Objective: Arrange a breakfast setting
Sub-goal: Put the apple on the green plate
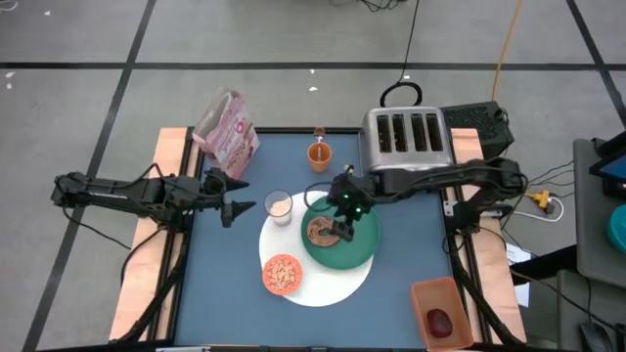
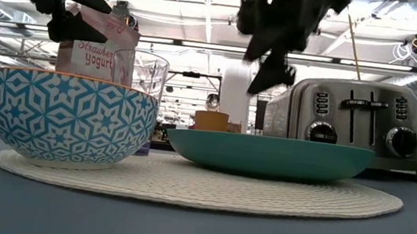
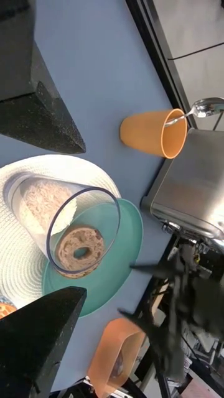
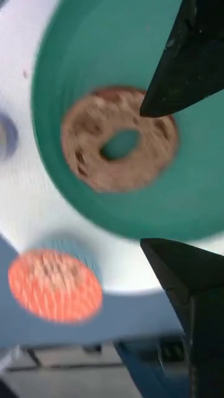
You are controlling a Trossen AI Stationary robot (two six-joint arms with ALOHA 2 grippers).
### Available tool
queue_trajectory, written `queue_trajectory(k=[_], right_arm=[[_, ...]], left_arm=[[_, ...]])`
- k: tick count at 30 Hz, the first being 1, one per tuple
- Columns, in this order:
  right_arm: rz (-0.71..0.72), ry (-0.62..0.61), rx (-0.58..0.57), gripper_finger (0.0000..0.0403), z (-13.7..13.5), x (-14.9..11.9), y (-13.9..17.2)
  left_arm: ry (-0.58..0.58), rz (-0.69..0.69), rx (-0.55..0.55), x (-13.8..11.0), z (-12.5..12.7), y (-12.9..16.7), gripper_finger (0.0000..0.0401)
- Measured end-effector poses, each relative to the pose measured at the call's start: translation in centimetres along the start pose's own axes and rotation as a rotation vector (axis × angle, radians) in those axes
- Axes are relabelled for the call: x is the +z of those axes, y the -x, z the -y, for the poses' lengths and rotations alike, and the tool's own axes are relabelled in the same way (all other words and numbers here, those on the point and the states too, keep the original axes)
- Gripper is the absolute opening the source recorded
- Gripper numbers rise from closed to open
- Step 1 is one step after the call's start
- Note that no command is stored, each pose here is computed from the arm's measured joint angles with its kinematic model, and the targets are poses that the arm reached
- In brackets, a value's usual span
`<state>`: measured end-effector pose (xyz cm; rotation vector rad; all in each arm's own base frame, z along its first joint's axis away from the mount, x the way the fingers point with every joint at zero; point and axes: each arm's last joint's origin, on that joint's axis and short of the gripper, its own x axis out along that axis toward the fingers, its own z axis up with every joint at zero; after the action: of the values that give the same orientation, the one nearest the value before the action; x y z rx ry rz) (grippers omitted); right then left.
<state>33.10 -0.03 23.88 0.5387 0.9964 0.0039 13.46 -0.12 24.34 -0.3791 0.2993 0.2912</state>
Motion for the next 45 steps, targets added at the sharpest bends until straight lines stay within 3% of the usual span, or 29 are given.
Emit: queue_trajectory(k=[11, 20, 31, 45], right_arm=[[-0.179, -0.132, 0.018, 0.0326, -5.3, -6.0, 6.4], [-0.284, -0.258, -0.094, 0.0325, -8.0, -11.2, 9.6], [-0.355, -0.338, -0.191, 0.0325, -11.6, -16.2, 9.3], [-0.428, -0.546, -0.424, 0.0325, -13.8, -22.1, 8.5]], left_arm=[[0.004, 0.001, 0.0, 0.0, 0.0, 0.0, 0.037], [0.008, 0.001, -0.001, 0.0, 0.0, 0.0, 0.037], [0.012, 0.001, -0.001, 0.0, 0.0, 0.0, 0.037], [0.023, 0.002, -0.001, 0.0, 0.0, 0.0, 0.037]])
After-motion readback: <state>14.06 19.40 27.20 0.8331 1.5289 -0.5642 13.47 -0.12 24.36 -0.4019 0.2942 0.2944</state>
